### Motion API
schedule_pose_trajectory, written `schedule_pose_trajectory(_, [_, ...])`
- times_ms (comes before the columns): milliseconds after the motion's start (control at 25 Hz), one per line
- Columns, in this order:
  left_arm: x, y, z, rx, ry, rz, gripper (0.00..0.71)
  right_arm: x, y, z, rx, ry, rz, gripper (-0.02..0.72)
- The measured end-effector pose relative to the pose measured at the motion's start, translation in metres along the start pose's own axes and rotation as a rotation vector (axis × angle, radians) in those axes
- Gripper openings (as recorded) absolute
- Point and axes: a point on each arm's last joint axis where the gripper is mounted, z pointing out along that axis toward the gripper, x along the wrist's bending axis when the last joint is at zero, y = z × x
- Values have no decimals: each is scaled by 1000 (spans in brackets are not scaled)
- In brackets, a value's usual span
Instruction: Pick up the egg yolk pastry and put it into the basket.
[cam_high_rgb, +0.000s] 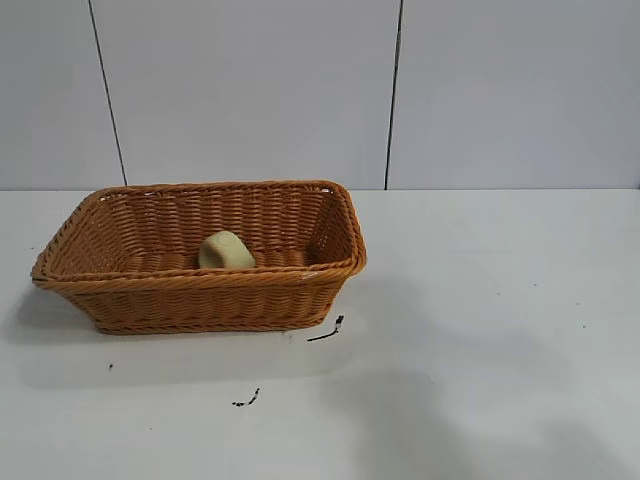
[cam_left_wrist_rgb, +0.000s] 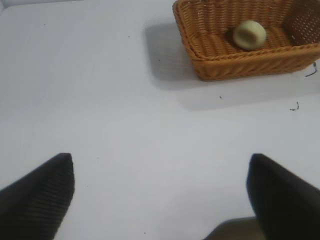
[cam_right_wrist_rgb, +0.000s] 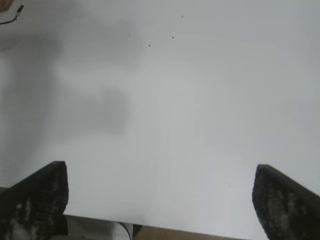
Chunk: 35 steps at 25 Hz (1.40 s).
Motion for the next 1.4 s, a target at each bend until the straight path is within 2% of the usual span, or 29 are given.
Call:
schedule_pose_trajectory(200, [0,0,0,0,0,0,696,-2,-45,-5,-133,6,2,693])
schedule_pose_trajectory(400, [0,0,0,0,0,0,696,-2,-70,-4,-137,8,-7,693])
schedule_pose_trajectory(880, [0,0,0,0,0,0,696,-2,-73,-4,-135,7,-17,693])
schedule_pose_trajectory(1000, [0,0,0,0,0,0,696,-4,-74,-6,-147,-12,6,693])
schedule_pose_trajectory(1160, [0,0,0,0,0,0,696,-5,-83,-17,-238,-45,42,693])
schedule_pose_trajectory(1400, [0,0,0,0,0,0,696,-4,-105,-38,-435,-47,43,693])
